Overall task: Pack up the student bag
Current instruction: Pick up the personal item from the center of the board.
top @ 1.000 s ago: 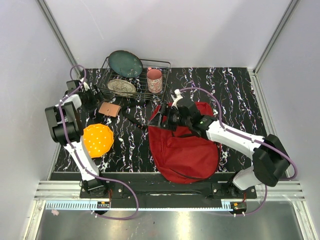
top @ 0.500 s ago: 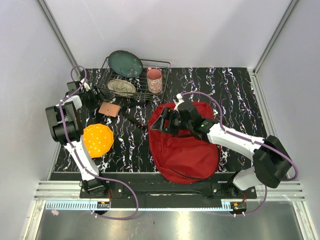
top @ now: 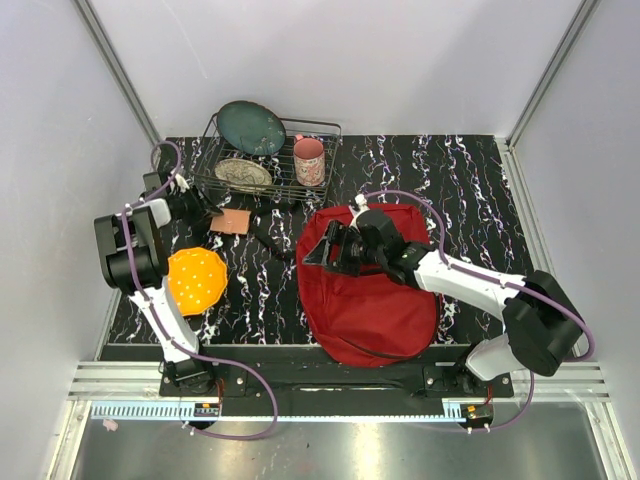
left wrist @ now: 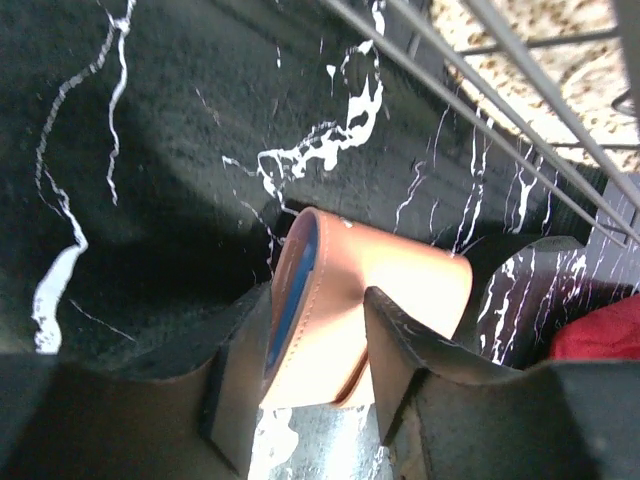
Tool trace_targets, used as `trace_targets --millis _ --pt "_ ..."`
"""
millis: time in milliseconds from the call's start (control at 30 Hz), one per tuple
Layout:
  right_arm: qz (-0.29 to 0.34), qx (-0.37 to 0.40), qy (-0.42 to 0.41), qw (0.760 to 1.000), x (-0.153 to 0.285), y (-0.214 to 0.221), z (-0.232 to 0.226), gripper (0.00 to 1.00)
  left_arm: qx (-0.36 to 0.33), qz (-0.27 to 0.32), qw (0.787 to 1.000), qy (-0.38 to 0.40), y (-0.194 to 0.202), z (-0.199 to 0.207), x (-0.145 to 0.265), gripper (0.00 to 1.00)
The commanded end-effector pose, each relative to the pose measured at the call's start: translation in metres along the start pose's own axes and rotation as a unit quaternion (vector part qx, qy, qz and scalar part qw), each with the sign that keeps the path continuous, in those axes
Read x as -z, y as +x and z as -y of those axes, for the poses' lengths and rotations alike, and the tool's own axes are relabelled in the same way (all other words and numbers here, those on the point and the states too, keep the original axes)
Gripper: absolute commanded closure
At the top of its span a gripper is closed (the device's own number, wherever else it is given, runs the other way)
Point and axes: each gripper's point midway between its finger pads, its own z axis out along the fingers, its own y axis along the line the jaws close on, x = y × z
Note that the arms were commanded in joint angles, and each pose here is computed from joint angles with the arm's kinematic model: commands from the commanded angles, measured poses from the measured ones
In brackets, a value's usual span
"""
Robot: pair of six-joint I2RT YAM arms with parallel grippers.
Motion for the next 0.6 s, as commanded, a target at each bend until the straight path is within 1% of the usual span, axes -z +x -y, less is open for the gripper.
trace_targets --millis 0,33,100,233,267,400,567 --pt "0.021 0.000 -0.022 1.000 0.009 -0.005 -0.012 0.20 -0.007 0.012 1.000 0.007 -0.001 0.013 0.011 0.58" --pt "0.024 -0.002 -0.020 1.000 0.009 -0.005 -0.011 0.20 -0.008 0.013 1.000 0.008 -0.001 0.015 0.012 0.67" --pt "0.026 -0.003 -0.022 0.999 0.011 -0.006 -0.012 0.20 -0.012 0.011 1.000 0.010 0.004 0.019 0.011 0.82" --pt "0.024 -0.004 -0.021 0.999 0.012 -0.004 -0.010 0.20 -0.023 0.009 1.000 0.018 0.009 0.030 0.011 0.98" --pt "0.023 -0.006 -0.018 1.000 0.012 -0.003 -0.008 0.20 -0.026 0.010 0.999 0.021 0.008 0.032 0.011 1.00" --pt "0.029 -0.009 -0.017 0.999 0.015 -0.003 -0.006 0.20 -0.039 0.010 0.998 0.042 0.010 0.048 0.013 1.00" --pt "0.033 -0.012 -0.013 0.999 0.018 -0.002 -0.003 0.19 -0.050 0.027 0.996 0.067 0.006 0.066 0.026 1.00"
